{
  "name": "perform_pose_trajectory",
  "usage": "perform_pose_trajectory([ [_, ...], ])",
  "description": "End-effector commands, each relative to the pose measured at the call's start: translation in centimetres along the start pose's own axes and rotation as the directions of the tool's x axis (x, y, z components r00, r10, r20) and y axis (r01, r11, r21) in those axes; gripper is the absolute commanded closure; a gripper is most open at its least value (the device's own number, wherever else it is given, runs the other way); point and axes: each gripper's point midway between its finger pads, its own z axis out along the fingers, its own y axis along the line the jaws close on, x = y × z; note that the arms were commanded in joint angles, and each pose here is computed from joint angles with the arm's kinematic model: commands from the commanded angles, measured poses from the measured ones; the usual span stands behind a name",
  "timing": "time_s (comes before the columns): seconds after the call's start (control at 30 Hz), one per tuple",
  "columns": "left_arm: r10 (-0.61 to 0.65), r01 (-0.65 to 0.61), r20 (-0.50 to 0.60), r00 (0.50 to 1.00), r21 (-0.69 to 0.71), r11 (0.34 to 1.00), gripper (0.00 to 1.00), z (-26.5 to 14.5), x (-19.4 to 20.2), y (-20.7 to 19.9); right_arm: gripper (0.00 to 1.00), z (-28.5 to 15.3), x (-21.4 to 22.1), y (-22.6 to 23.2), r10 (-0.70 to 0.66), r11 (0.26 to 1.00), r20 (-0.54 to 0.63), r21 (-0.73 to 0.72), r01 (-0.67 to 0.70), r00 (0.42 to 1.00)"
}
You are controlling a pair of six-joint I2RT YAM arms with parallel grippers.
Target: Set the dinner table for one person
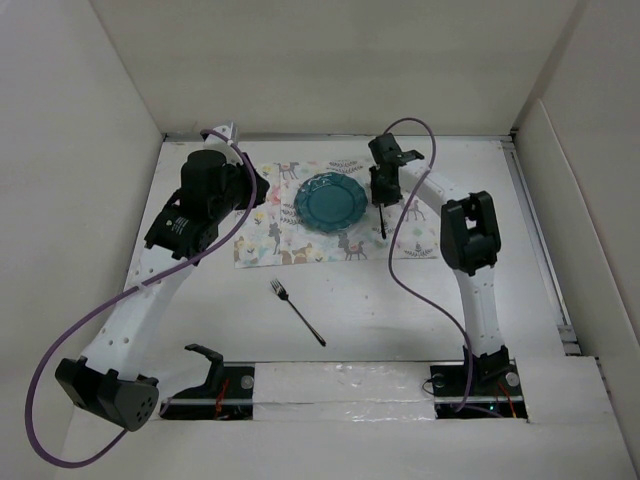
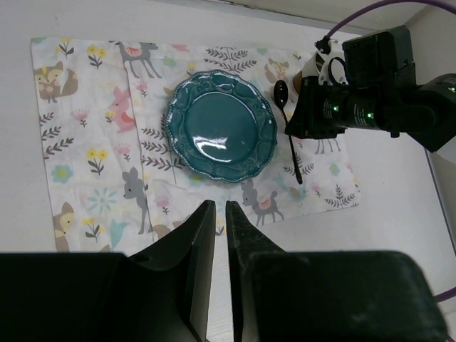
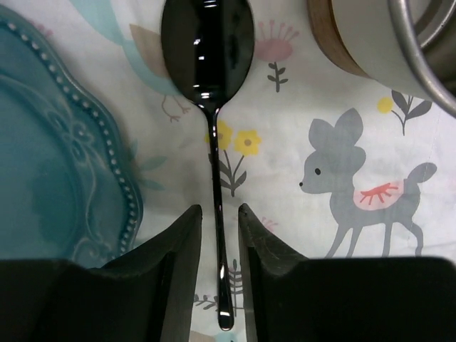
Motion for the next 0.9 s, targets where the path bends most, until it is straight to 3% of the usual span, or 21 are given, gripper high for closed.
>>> perform_pose_trajectory([
  [0.0, 0.001, -0.002, 0.061, 0.998, 0.024, 1.0, 0.91, -1.3, -2.1, -0.9, 0.65, -5.1, -4.4, 0.5, 0.042, 0.997, 0.134, -0.062, -0.034, 0.99],
  [0.13, 0.011, -0.014, 0.098, 0.995, 0.028, 1.0, 0.9, -2.2, -3.8, -1.4, 0.6, -11.4, -5.3, 1.9, 0.058, 0.99, 0.227, -0.137, -0.028, 0.972],
  [0.17, 0.016, -0.021, 0.115, 0.993, 0.037, 0.999, 0.89, -2.8, -4.7, -1.9, 0.66, -11.7, -3.6, 2.2, 0.047, 0.988, 0.202, -0.156, -0.016, 0.978],
  [0.2, 0.019, -0.022, 0.162, 0.987, 0.013, 1.0, 0.88, -3.7, -6.5, -1.9, 0.97, -16.4, -2.7, 5.7, 0.044, 0.957, 0.277, -0.289, 0.04, 0.96],
  [0.23, 0.021, -0.023, 0.163, 0.986, 0.012, 1.0, 0.88, -3.7, -6.5, -1.9, 0.97, -15.2, 0.3, 7.1, -0.005, 0.947, 0.214, -0.313, 0.074, 0.977],
  [0.27, 0.021, -0.023, 0.19, 0.981, 0.008, 1.0, 0.88, -4.6, -7.7, -2.1, 1.0, -19.0, 2.6, 10.3, -0.023, 0.896, 0.273, -0.422, 0.141, 0.962],
  [0.3, 0.021, -0.023, 0.191, 0.981, 0.008, 1.0, 0.88, -4.6, -7.7, -2.1, 1.0, -19.0, 2.6, 10.4, -0.023, 0.895, 0.274, -0.423, 0.142, 0.961],
  [0.37, 0.012, -0.018, 0.235, 0.972, 0.024, 1.0, 0.91, -6.1, -9.2, -2.7, 1.0, -19.6, 9.2, 14.3, -0.117, 0.85, 0.254, -0.475, 0.23, 0.96],
  [0.43, -0.004, -0.006, 0.26, 0.965, 0.038, 0.999, 0.96, -7.3, -9.9, -3.0, 1.0, -20.5, 12.5, 15.7, -0.144, 0.838, 0.26, -0.48, 0.257, 0.955],
  [0.5, -0.026, 0.013, 0.27, 0.962, 0.048, 0.999, 0.96, -7.9, -10.0, -3.2, 0.92, -20.7, 16.9, 17.8, -0.217, 0.813, 0.241, -0.492, 0.312, 0.946],
  [0.53, -0.032, 0.019, 0.27, 0.962, 0.05, 0.999, 0.95, -8.1, -9.7, -3.0, 0.83, -20.7, 18.2, 18.5, -0.241, 0.802, 0.233, -0.5, 0.328, 0.942],
  [0.57, -0.041, 0.029, 0.267, 0.963, 0.048, 0.998, 0.91, -8.1, -9.5, -2.9, 0.66, -20.5, 19.4, 19.1, -0.272, 0.791, 0.228, -0.5, 0.352, 0.935],
  [0.6, -0.043, 0.033, 0.267, 0.963, 0.042, 0.999, 0.88, -8.1, -9.3, -2.7, 0.61, -21.1, 20.7, 20.4, -0.308, 0.774, 0.239, -0.5, 0.389, 0.921],
  [0.7, -0.048, 0.044, 0.25, 0.967, 0.02, 0.999, 0.77, -8.0, -8.3, -2.0, 0.53, -20.0, 22.8, 22.1, -0.398, 0.752, 0.242, -0.466, 0.466, 0.885],
  [0.87, -0.047, 0.046, 0.245, 0.968, 0.011, 0.999, 0.73, -8.5, -7.8, -1.6, 0.52, -16.2, 26.0, 23.7, -0.483, 0.745, 0.189, -0.425, 0.514, 0.855],
])
